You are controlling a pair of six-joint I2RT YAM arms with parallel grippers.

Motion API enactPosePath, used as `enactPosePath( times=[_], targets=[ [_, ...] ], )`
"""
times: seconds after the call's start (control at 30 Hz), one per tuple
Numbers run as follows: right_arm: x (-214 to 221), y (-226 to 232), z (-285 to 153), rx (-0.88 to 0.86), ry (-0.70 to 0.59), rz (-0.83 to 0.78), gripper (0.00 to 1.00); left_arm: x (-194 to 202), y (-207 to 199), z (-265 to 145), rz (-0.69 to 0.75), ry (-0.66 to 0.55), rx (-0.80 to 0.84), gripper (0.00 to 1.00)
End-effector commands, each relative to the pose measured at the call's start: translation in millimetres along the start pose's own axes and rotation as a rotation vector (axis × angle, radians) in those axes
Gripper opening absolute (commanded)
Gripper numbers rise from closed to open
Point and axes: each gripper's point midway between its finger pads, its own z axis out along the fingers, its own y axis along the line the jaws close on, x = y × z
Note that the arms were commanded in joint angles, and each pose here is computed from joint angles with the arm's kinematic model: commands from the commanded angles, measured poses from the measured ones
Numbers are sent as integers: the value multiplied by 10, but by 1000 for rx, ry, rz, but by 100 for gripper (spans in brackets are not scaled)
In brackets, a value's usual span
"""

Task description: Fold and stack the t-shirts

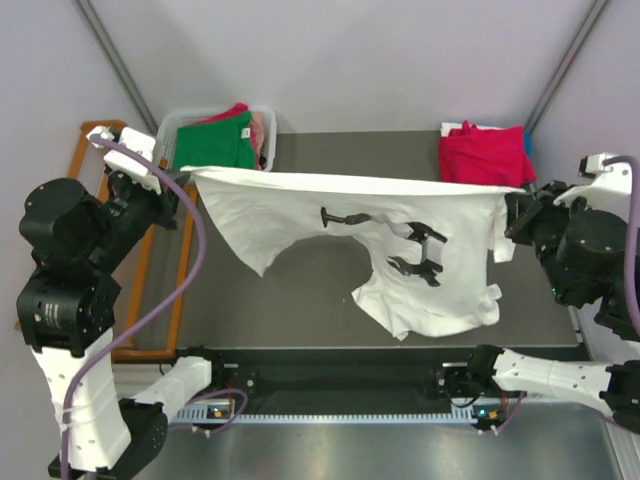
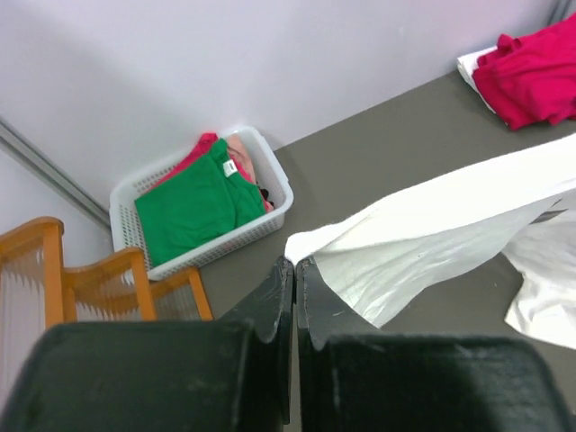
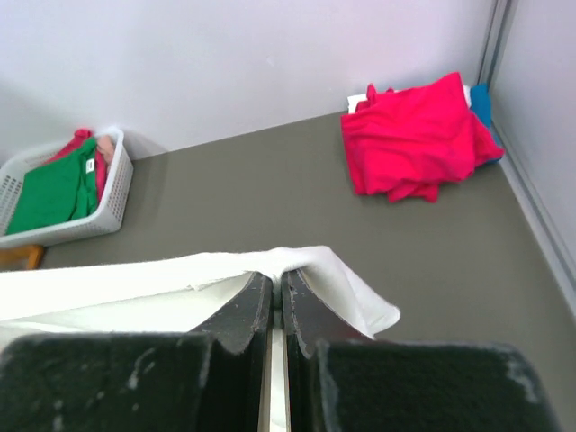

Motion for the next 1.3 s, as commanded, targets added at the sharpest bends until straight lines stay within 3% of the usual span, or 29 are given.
enactPosePath(
  times=[0.0, 0.3, 0.63, 0.8, 1.0, 1.17, 1.27],
  targets=[
    [-421, -331, -72, 144, -101, -95, 0, -17, 142, -168, 27, 15, -86, 0],
    [-729, -354, -123, 148, -165, -97, 0, -476, 189, -544, 74, -132, -142, 0],
    [-476, -181, 42, 172, -117, -198, 0, -358, 200, -369, 45, -119, -139, 0],
    [-317, -185, 123, 237, -108, -257, 0, -7, 342, -67, 16, -4, -192, 0],
    [-429, -146, 182, 257, -110, -280, 0, 45, 467, 242, -1, 74, -208, 0],
    [-127, -135, 684, 231, 22, -305, 0, 588, 602, 744, -15, 255, -235, 0],
    [92, -48, 974, 224, 74, -308, 0, 785, 648, 1009, -31, 283, -244, 0]
  ],
)
